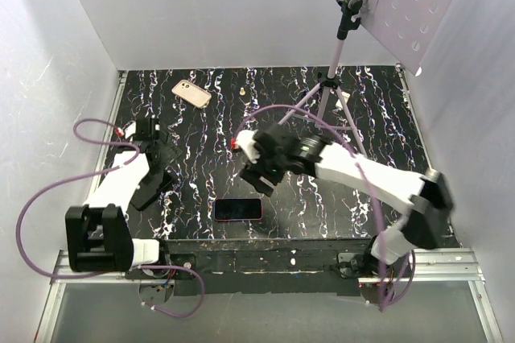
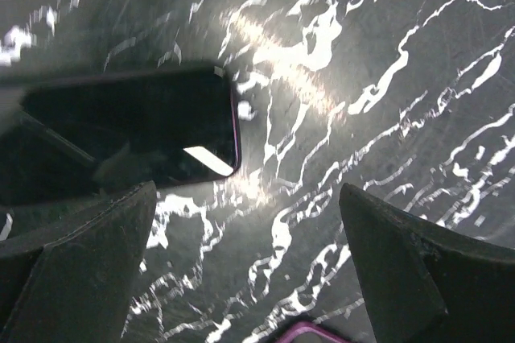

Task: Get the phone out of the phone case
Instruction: Place the phone at the center of the board, then pick up the phone at the center of the board.

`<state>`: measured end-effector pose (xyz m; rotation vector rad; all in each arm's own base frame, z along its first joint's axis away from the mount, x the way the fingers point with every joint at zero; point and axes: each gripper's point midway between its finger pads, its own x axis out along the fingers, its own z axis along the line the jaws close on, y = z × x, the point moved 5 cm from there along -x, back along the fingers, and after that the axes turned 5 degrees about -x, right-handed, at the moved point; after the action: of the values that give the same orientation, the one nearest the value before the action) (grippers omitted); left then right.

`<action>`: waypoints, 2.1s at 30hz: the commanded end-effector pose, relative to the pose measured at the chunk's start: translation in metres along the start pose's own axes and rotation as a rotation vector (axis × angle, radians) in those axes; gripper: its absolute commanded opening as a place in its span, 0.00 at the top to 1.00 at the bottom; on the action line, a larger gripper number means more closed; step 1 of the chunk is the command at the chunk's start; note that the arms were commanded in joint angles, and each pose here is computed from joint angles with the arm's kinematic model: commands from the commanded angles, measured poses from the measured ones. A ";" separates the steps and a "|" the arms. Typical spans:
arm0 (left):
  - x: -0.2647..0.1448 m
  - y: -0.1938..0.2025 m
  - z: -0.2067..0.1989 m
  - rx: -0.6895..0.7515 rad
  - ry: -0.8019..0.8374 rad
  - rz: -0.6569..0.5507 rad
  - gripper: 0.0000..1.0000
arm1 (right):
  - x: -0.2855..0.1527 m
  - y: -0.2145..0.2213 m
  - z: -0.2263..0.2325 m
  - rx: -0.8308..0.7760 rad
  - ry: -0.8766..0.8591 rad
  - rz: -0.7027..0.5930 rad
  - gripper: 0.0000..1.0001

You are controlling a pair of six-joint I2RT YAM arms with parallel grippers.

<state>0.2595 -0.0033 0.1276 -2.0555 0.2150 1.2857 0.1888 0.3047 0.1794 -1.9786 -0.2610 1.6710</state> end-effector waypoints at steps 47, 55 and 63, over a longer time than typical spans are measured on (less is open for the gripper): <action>0.024 0.054 0.049 -0.042 -0.087 0.433 0.02 | -0.200 0.066 0.095 0.211 -0.256 -0.893 0.18; 0.042 0.044 0.073 0.088 -0.366 0.389 0.02 | -0.198 0.068 0.091 0.263 -0.226 -0.880 0.18; 0.059 0.043 0.072 0.120 -0.395 0.405 0.50 | -0.174 0.082 0.061 0.520 0.009 -0.678 0.12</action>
<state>0.2203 0.0050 0.0628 -1.8137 0.6043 1.7940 0.0600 0.1762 0.2829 -1.2536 -0.6078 1.2228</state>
